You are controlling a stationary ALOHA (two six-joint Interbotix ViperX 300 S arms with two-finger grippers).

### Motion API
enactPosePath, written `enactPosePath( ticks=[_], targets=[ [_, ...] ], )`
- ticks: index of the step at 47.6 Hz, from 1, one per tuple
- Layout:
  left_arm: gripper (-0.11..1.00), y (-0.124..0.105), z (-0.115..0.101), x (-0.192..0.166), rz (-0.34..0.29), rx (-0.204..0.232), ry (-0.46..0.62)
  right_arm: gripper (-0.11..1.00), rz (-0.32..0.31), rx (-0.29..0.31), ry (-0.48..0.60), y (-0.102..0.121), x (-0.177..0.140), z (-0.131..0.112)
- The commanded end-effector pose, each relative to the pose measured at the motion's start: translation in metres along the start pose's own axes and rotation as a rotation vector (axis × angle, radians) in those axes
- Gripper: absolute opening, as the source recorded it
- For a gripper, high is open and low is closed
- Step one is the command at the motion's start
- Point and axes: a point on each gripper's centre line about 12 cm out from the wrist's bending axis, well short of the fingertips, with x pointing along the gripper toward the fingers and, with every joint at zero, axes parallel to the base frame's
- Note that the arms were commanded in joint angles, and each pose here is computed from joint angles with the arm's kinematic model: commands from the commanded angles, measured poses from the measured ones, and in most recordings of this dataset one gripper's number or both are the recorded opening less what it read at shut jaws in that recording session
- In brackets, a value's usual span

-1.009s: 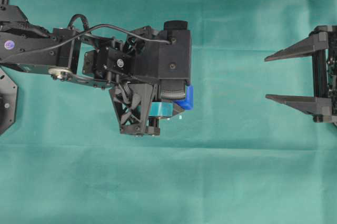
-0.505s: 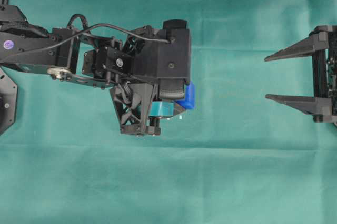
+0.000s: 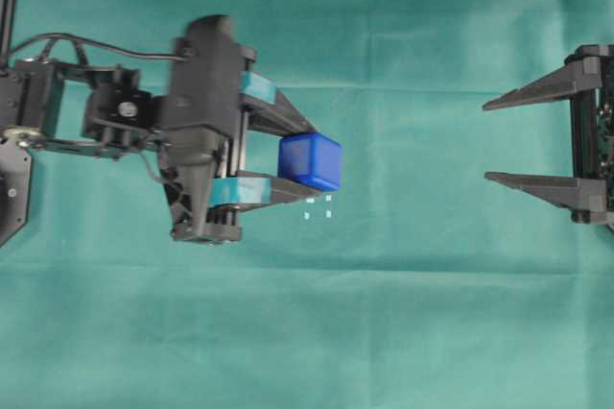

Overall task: Handover the blue block to the right arm after grasping it with the left arm, then place it in the designated position.
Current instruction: 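Rotate the left wrist to present the cube toward the right arm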

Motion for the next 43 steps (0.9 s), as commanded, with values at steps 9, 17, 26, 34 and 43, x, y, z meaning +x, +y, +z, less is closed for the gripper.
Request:
enactPosePath(
  ticks=[9, 17, 26, 34, 43],
  targets=[
    [0.47, -0.001, -0.002, -0.017, -0.011, -0.013, -0.205, 0.94, 0.005, -0.028, -0.049, 0.000, 0.003, 0.016],
    [0.47, -0.001, -0.010, -0.015, -0.012, -0.021, -0.225, 0.94, 0.007, -0.034, -0.055, 0.001, 0.003, 0.018],
    [0.47, 0.000, -0.010, -0.015, -0.009, -0.022, -0.227, 0.94, 0.007, -0.034, -0.054, 0.001, 0.004, 0.018],
    [0.47, 0.001, -0.010, -0.015, -0.006, -0.023, -0.225, 0.94, 0.007, -0.037, -0.050, 0.001, 0.004, 0.018],
    [0.47, 0.003, -0.010, -0.015, -0.004, -0.028, -0.225, 0.94, 0.013, -0.087, -0.057, 0.002, 0.005, 0.021]
  ],
)
